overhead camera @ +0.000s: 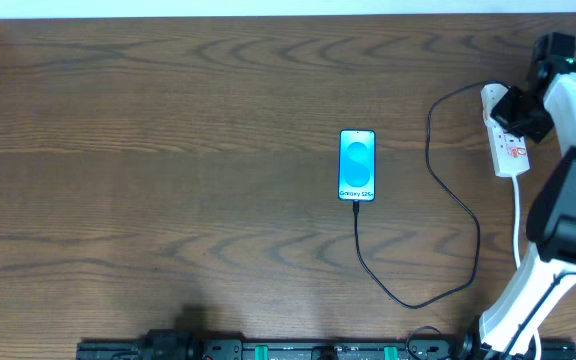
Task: Plug charger to phone and switch on socket
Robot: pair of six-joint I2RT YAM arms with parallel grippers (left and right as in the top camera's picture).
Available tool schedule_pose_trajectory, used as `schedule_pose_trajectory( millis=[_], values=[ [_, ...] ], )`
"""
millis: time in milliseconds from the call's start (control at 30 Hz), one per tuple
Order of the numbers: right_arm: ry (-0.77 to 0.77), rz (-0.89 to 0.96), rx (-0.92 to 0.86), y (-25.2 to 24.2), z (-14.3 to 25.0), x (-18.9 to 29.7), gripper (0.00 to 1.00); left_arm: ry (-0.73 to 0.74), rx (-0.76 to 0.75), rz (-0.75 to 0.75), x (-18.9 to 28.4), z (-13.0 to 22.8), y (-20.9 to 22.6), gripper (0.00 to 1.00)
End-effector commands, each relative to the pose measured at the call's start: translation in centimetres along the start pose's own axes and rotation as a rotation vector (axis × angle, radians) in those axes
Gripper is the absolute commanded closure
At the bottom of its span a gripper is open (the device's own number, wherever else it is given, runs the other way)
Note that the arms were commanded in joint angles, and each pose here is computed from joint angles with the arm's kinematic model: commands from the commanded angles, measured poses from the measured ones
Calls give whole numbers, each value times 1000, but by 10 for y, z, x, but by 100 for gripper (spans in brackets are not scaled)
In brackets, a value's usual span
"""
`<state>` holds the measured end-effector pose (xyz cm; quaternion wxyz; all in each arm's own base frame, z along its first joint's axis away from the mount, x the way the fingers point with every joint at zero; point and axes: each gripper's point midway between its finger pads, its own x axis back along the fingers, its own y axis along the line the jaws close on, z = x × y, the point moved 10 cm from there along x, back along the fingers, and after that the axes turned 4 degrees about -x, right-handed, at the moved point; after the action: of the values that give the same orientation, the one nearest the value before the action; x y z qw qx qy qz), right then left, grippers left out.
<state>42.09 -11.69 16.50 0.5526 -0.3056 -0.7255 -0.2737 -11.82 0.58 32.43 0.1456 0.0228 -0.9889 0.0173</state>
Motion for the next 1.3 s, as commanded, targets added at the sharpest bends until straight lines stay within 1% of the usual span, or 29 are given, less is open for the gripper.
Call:
schedule_pose_trajectory(
  millis=[0,100,200,267,300,333,433,533,667,867,967,1133,1267],
  values=[
    [-222,-30,-57,-22,-18,84,99,-5,0,-6,1,0,1,5],
    [-366,-116,-97,-38,-18,148,99,-5,0,-6,1,0,1,5],
    [-511,-211,-116,-50,-6,209,99,-5,0,-6,1,0,1,5],
    [-598,-289,-123,-60,9,251,99,-5,0,-6,1,0,1,5],
    [-669,-374,-120,-69,24,284,99,-5,0,-6,1,0,1,5],
    [-711,-433,-113,-73,33,303,99,-5,0,-6,1,0,1,5],
    [-863,-590,-95,-90,62,358,99,-5,0,-6,1,0,1,5],
    [-1025,-677,-89,-110,91,403,98,-5,0,-6,1,0,1,5],
    [-1138,-749,-88,-132,125,435,99,-5,0,-6,1,0,1,5],
    [-1217,-755,-42,-155,162,453,99,-5,0,-6,1,0,1,5],
    [-1230,-803,-12,-162,180,460,99,-5,0,-6,1,0,1,5],
    [-1217,-967,132,-168,216,472,99,-5,0,-6,1,0,1,5],
    [-1252,-1030,180,-177,237,481,99,-5,0,-6,1,0,1,5]
  ],
)
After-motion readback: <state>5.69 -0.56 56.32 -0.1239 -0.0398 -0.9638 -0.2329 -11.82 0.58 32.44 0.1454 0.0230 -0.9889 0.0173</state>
